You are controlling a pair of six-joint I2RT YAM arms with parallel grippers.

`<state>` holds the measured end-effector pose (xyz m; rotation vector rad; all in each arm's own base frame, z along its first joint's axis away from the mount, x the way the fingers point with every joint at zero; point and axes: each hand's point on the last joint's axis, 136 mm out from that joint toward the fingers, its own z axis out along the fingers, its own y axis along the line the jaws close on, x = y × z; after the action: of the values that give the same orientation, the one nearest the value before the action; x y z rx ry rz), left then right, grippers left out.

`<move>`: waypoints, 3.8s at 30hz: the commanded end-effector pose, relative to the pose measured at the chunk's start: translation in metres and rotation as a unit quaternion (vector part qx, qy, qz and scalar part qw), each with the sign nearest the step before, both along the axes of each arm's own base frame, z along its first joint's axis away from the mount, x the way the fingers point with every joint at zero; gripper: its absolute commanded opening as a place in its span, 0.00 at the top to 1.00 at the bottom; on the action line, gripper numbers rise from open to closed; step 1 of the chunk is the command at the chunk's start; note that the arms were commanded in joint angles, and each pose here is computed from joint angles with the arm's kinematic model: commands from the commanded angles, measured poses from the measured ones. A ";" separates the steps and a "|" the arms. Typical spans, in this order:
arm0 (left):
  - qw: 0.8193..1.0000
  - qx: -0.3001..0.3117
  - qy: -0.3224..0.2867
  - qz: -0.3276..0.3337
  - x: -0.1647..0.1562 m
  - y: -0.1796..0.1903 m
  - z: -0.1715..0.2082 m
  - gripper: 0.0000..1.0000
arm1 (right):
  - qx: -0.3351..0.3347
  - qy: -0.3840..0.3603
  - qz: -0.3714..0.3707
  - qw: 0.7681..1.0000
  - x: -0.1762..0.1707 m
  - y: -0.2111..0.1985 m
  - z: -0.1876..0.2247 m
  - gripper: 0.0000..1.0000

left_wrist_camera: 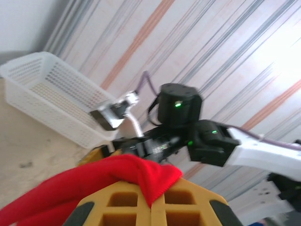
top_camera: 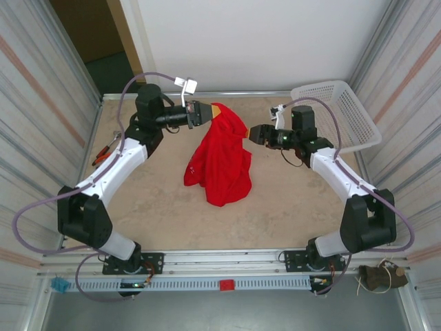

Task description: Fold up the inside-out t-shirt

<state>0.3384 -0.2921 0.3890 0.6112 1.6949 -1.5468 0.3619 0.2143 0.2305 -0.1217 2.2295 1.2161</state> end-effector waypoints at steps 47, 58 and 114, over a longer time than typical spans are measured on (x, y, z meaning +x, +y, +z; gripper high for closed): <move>0.991 0.029 0.091 0.096 0.020 0.021 -0.036 0.48 | 0.015 -0.233 -0.022 0.972 -0.049 0.041 0.224 1.00; 0.983 0.127 -0.037 0.131 -0.035 -0.020 -0.072 0.37 | 0.041 -0.236 -0.036 0.970 -0.045 0.040 0.253 1.00; 0.987 0.089 0.012 0.134 -0.013 -0.032 -0.047 1.00 | -0.041 -0.085 -0.137 0.986 0.009 -0.008 0.121 0.32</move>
<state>0.3428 -0.3245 0.2845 0.4285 1.9753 -0.9707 0.3681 0.2147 0.3834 0.0306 1.9634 0.9539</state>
